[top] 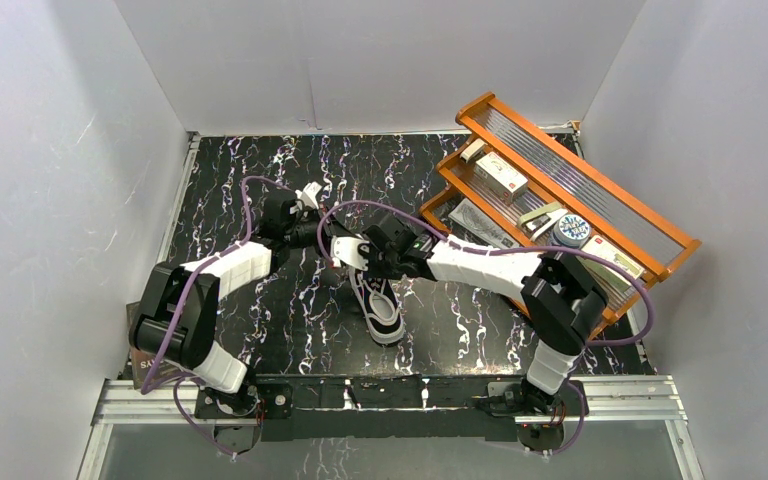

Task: Tie the shoes

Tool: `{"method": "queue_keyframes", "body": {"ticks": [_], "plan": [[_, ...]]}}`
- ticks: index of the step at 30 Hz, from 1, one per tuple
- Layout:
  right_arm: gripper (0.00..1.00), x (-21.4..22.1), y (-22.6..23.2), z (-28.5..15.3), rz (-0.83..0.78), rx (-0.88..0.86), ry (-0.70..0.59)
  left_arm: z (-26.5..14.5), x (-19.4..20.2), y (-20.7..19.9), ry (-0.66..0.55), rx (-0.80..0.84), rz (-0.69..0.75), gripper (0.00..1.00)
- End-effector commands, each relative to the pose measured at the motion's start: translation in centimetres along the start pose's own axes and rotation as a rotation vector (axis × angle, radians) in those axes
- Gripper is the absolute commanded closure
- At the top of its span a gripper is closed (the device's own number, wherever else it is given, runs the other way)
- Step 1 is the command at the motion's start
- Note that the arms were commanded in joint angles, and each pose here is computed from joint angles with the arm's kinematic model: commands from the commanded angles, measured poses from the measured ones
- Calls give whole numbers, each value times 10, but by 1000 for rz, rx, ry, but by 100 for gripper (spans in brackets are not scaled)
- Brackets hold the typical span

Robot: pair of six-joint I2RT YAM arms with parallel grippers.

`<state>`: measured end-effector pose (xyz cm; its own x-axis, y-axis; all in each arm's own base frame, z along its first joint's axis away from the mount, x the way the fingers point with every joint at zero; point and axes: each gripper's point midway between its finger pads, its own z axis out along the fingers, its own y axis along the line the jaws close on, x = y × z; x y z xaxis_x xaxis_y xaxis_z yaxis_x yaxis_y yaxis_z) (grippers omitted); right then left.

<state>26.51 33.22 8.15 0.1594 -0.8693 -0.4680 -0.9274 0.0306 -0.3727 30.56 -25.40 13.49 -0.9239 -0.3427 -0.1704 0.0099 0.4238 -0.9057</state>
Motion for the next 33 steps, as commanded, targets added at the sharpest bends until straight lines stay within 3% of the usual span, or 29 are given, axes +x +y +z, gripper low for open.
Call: {"method": "queue_keyframes", "body": {"ticks": [1,9,15,18,21,24,26,29,33], "plan": [[71,-41,1,-26,103,-41,-147,-3,-3,-8,17,-4,19,100],[41,-71,27,-69,296,-221,-219,-2,1,-1,31,-11,19,100],[30,-98,43,-115,431,-370,-304,-3,3,-2,44,-7,28,100],[28,-95,18,-131,607,-340,-334,-4,5,-2,50,-10,37,100],[30,-68,-25,-134,870,-267,-341,-8,7,-2,51,-15,60,100],[36,-23,-53,-117,1029,-201,-281,-12,11,-3,46,-13,82,100],[49,0,-66,-98,1151,-217,-179,-14,13,-1,43,-14,86,100],[59,6,-68,-83,1278,-269,-41,-15,16,-1,49,-3,87,100],[59,10,-45,-54,1484,-352,105,-13,17,0,46,13,74,100]]}}
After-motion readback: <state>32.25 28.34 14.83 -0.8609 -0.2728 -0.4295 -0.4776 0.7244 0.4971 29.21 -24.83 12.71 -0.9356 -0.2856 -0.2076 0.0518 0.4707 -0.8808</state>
